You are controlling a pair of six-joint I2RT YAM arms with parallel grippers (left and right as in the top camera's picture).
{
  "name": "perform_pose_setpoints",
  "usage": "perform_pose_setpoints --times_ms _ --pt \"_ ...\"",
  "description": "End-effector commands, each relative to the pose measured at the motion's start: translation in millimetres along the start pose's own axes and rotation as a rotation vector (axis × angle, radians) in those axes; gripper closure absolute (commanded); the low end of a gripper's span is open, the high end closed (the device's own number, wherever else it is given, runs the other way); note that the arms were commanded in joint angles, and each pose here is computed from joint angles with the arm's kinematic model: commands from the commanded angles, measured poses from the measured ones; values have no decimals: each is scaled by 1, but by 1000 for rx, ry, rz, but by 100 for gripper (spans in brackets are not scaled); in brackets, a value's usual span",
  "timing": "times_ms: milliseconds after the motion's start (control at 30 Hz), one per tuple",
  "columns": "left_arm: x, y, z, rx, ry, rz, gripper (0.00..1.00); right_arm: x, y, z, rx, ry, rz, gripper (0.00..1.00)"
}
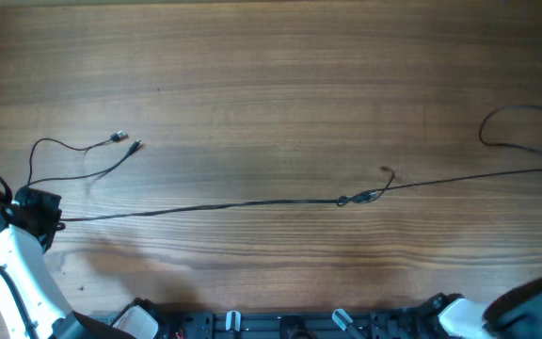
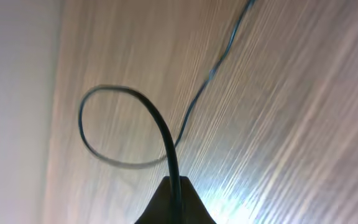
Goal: Untangle cables
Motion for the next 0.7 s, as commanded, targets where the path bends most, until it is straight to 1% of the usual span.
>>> perform_pose_setpoints --times_ms 0,67,100,167,233,300,333,367,400,433,467,500,533,567,600,633,667 --pt "5 -4 0 4 22 14 96 7 -23 -17 239 -8 205 96" --pt "0 -4 -1 16 21 -18 95 13 -32 -30 342 11 299 96" --pt "-9 -4 -3 32 -2 -77 93 24 -34 -40 395 50 368 96" --pt "-32 -4 -8 72 -103 -231 91 54 -29 -64 492 144 528 96" --pt "-64 2 -23 123 -260 -437 88 94 -16 -97 630 248 734 96" --pt "-101 20 -45 163 -455 -694 87 131 2 -143 820 368 933 95" --pt "-114 29 -56 176 -526 -790 86 144 9 -162 900 421 996 91" --pt "-129 38 -69 193 -604 -883 85 157 14 -187 990 466 1019 78" --pt "-141 45 -82 210 -677 -945 84 171 20 -215 1066 527 1031 68" --pt "-151 49 -98 232 -752 -980 83 184 28 -245 1124 621 1066 54" --pt "-164 54 -120 262 -861 -1021 76 200 45 -286 1208 744 1114 21" --pt "-170 57 -132 277 -920 -1044 68 207 58 -306 1237 820 1154 3" --pt "-176 61 -148 294 -992 -1071 61 213 77 -327 1257 914 1211 1" --pt "-182 64 -162 308 -1052 -1083 53 217 97 -344 1258 1006 1274 1" --pt "-186 67 -176 322 -1116 -1105 42 217 115 -355 1257 1069 1320 1" --pt "-189 70 -185 332 -1158 -1116 35 217 123 -361 1242 1114 1362 0" --pt "-191 73 -199 350 -1210 -1126 29 215 130 -370 1259 1136 1384 0"
Point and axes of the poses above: each gripper's point midway between its finger pads, its own y axis back along the fingers, its own x axis along the line the jaws close on, z = x × y, the point moved 3 cm from there along y, back along the fingers, and after that the axes turned 8 degrees about -y, right-handed, at the moved point
